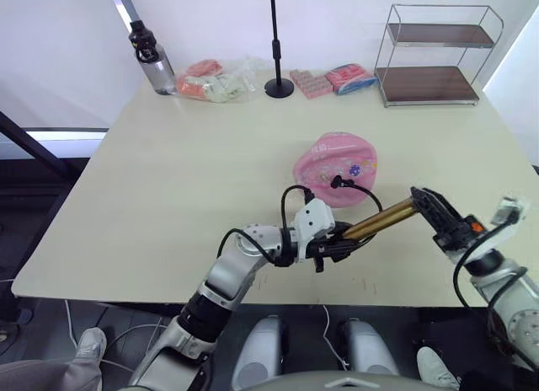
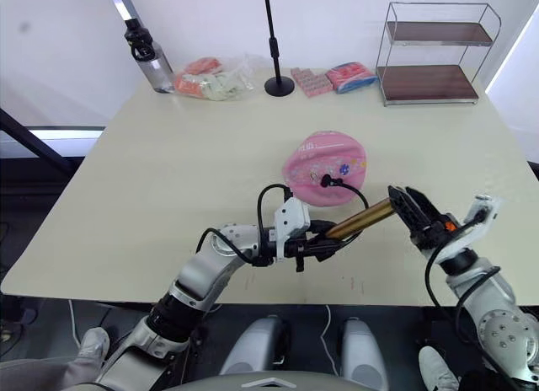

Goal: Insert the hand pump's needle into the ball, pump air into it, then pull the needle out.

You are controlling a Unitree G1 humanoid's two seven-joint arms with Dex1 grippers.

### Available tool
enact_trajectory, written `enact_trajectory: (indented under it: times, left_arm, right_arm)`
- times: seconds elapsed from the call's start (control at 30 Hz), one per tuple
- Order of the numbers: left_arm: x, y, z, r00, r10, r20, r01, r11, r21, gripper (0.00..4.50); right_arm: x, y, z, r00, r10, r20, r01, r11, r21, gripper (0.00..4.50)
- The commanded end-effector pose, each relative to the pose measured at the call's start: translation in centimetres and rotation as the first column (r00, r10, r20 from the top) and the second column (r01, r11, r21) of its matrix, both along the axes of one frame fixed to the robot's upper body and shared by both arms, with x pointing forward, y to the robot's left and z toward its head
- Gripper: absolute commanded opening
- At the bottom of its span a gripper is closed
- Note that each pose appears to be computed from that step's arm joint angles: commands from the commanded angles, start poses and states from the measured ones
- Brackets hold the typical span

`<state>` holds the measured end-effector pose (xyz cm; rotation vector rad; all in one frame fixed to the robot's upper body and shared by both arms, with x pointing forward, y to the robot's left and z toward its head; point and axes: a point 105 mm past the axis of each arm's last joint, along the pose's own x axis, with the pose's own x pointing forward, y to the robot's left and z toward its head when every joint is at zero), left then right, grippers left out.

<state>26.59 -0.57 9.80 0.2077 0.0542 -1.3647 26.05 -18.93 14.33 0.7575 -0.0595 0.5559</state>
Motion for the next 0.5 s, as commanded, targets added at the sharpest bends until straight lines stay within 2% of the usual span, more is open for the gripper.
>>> enact_trajectory:
  times: [0.03,0.5]
  left_arm:
    - [0.3,-0.1,1.4,0.999,0.011,0.045,-0.009,0.998,-0.056,1.15]
    - [0.3,-0.2,0.3,1.0,0.007,0.028,-0.006,1.0,-0.02,1.15]
  right_arm:
    - [0.0,0.6,1.7,1.0,0.002,0.015,-0.003,0.997,0.075,4.5]
    - [0.0,1.6,3.2,0.998,0.053,0.033,-0.058,0.98,0.19,4.5]
